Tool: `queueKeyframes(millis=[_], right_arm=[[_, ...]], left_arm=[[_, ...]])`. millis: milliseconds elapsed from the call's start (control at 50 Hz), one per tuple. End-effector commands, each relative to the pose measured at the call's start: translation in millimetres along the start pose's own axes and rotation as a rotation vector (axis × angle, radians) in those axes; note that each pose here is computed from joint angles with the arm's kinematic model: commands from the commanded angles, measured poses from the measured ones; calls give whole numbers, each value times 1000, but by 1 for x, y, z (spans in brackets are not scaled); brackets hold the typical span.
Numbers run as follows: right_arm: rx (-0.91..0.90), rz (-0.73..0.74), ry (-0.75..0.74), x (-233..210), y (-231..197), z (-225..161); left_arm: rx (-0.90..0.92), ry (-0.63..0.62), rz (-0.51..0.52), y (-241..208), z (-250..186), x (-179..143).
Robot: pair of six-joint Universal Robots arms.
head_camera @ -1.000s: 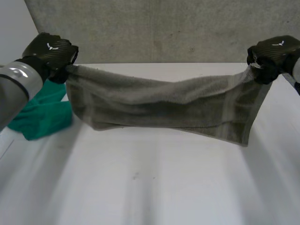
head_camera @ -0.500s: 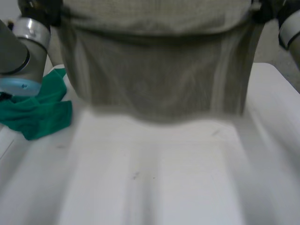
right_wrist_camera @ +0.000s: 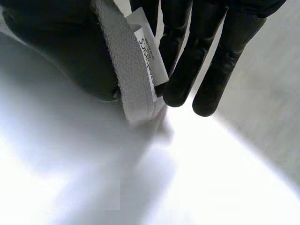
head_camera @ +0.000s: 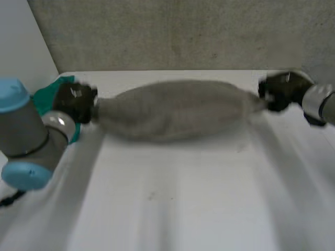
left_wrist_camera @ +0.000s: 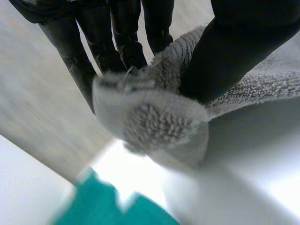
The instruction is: Fold the laundry.
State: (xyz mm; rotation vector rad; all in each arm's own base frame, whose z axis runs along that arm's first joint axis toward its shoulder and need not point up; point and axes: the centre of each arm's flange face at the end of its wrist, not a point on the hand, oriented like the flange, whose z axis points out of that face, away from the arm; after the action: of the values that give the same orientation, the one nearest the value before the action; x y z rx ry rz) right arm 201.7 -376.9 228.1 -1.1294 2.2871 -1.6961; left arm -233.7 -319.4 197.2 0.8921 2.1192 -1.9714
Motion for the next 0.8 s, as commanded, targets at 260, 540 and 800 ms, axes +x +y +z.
queueKeyframes(millis=[260,540,800], right_arm=[[-135,1,11,-29,61,-13],[18,-233,-41,-57,55,-73],[-65,-386,-68,-75,88,-93]], left_arm=[[-245,172,-5,34,-29,33],[-207,191,-6,30,-58,2],[-200,260,58,57,-61,-17]])
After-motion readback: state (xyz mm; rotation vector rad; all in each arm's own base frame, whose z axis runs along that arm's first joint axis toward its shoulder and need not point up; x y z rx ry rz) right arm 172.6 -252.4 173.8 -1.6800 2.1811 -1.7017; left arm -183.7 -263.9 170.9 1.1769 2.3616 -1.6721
